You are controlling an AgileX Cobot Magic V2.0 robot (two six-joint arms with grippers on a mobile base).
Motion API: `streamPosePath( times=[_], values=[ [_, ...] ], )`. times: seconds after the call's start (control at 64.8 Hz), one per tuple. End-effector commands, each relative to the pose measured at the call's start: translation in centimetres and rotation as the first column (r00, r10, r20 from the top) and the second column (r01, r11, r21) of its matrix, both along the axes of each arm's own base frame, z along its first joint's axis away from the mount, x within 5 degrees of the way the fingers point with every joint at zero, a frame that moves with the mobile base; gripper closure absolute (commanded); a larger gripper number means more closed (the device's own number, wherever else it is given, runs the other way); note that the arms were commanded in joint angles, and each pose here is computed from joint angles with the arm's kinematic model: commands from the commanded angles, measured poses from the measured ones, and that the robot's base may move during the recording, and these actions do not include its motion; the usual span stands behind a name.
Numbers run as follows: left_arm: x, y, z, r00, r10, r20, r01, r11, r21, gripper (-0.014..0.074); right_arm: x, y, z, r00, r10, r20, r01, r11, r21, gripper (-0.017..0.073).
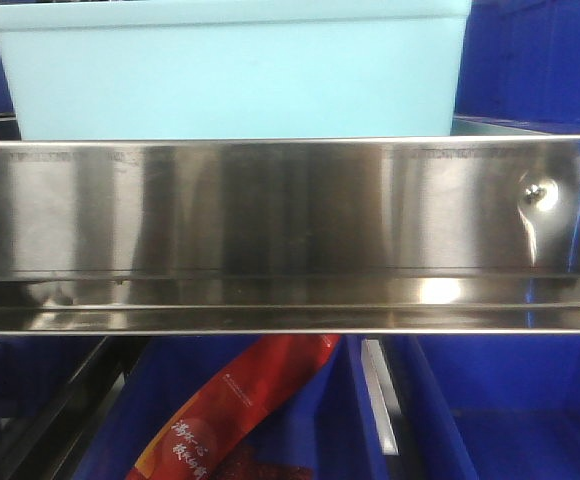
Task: Fetch blue bin and place on conveyor start
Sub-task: 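Lower both grippers onto the rims of the light-blue bin on the shelf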
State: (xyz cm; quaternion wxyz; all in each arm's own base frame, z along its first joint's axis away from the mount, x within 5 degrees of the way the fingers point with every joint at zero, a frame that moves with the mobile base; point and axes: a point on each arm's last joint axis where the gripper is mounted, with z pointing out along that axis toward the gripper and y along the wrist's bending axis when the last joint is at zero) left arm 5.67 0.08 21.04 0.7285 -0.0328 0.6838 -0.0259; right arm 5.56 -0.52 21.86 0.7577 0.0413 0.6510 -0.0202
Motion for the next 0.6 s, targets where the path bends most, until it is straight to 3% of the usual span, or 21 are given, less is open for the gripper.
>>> streamPosePath(
  times=[0.0,0.586],
  values=[
    [-0.05,0.02,0.28,1.0,0.004,0.024,-0.004,1.0,-0.005,0.0704,-0.05,0.01,0.13,1.0,0.002,0.011,-0.001,1.0,-0.005,0.0721],
    [-0.07,0.01,0.39,0.999,0.003,0.037,-0.003,1.0,-0.005,0.0704,-0.11,-0.01,0.46,0.999,-0.002,0.048,0.002,1.0,-0.008,0.0721]
  ],
)
